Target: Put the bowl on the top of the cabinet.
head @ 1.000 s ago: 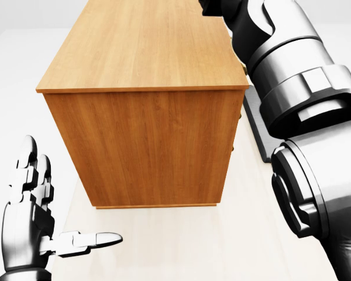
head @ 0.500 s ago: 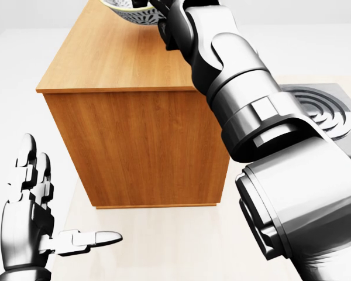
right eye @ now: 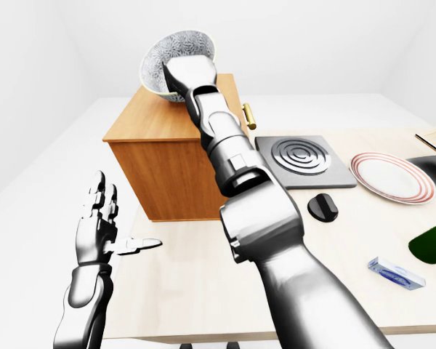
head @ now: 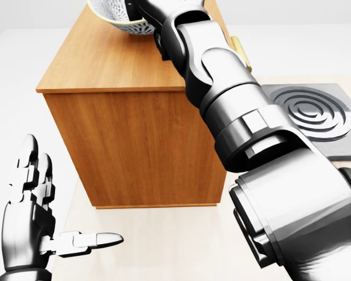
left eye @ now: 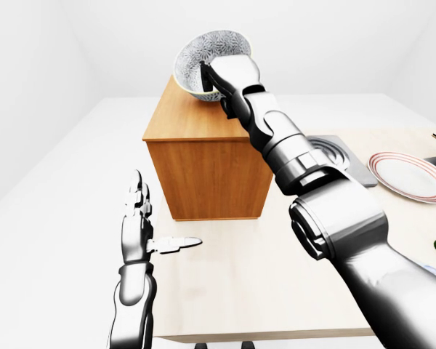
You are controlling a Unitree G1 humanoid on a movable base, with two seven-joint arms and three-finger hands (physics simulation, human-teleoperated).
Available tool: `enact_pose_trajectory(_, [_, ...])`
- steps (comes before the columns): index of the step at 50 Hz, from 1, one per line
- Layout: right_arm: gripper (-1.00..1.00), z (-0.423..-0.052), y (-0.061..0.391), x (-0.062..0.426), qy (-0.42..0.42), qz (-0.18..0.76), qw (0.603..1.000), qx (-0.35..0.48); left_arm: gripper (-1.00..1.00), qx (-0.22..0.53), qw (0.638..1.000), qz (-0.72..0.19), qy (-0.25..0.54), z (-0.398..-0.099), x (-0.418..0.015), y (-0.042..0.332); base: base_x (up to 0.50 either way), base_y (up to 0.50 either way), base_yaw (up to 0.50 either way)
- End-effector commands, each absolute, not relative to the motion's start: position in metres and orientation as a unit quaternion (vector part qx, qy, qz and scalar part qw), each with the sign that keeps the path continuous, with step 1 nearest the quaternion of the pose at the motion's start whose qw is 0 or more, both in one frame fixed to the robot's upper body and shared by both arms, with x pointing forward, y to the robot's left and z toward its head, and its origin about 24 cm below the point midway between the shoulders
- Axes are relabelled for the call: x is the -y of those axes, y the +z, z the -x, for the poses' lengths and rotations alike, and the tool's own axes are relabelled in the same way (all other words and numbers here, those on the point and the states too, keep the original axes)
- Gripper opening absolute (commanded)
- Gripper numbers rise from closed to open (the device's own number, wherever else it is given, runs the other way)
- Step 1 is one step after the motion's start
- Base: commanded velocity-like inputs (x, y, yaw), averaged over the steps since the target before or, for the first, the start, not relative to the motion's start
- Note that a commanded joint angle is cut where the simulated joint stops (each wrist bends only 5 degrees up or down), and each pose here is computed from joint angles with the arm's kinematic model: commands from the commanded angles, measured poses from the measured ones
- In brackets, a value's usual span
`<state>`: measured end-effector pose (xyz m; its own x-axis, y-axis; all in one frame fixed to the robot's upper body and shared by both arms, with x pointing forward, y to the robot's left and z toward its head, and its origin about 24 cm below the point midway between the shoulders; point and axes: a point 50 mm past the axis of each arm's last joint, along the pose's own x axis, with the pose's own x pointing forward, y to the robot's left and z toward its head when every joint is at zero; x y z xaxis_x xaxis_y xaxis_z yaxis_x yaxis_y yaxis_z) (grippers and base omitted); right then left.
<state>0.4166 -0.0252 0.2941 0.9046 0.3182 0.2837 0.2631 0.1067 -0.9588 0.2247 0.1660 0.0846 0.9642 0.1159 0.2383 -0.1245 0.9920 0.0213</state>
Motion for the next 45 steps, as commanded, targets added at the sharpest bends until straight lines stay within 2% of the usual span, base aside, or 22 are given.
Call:
enact_pose_trajectory(1, [-1.0, -0.417, 0.276, 0.021, 0.038, 0.67, 0.711, 0.21, 1.0, 0.116, 0.991, -0.018, 0.058, -0.225, -0.165, 0.083, 0.0, 0.0, 0.0])
enact_pose_trajectory(6, [-1.0, -0.418, 0.277, 0.024, 0.036, 0.673, 0.71, 0.204, 1.0, 0.116, 0.991, -0.018, 0.059, -0.225, -0.166, 0.083, 0.0, 0.0, 0.0])
enact_pose_trajectory(7, [-0.93, -0.418, 0.276, 0.024, 0.037, 0.673, 0.711, 0.199, 1.0, 0.116, 0.991, -0.018, 0.058, -0.225, -0.166, 0.083, 0.0, 0.0, 0.0])
enact_pose_trajectory(8, [-0.21, -0.418, 0.277, 0.024, 0.035, 0.673, 0.712, 0.2, 1.0, 0.118, 0.991, -0.018, 0.058, -0.224, -0.165, 0.084, 0.0, 0.0, 0.0])
enact_pose_trajectory(9, [1.0, -0.418, 0.277, 0.025, 0.035, 0.673, 0.713, 0.197, 1.0, 0.119, 0.991, -0.018, 0.058, -0.224, -0.165, 0.084, 0.0, 0.0, 0.0])
enact_pose_trajectory(27, [1.0, -0.422, 0.301, 0.046, 0.005, 0.68, 0.71, 0.185, 1.0, 0.118, 0.991, -0.018, 0.06, -0.224, -0.165, 0.084, 0.0, 0.0, 0.0])
enact_pose_trajectory(45, [1.0, -0.406, 0.403, 0.116, -0.111, 0.692, 0.689, 0.184, 1.0, 0.112, 0.992, -0.018, 0.057, -0.225, -0.165, 0.081, 0.0, 0.0, 0.0])
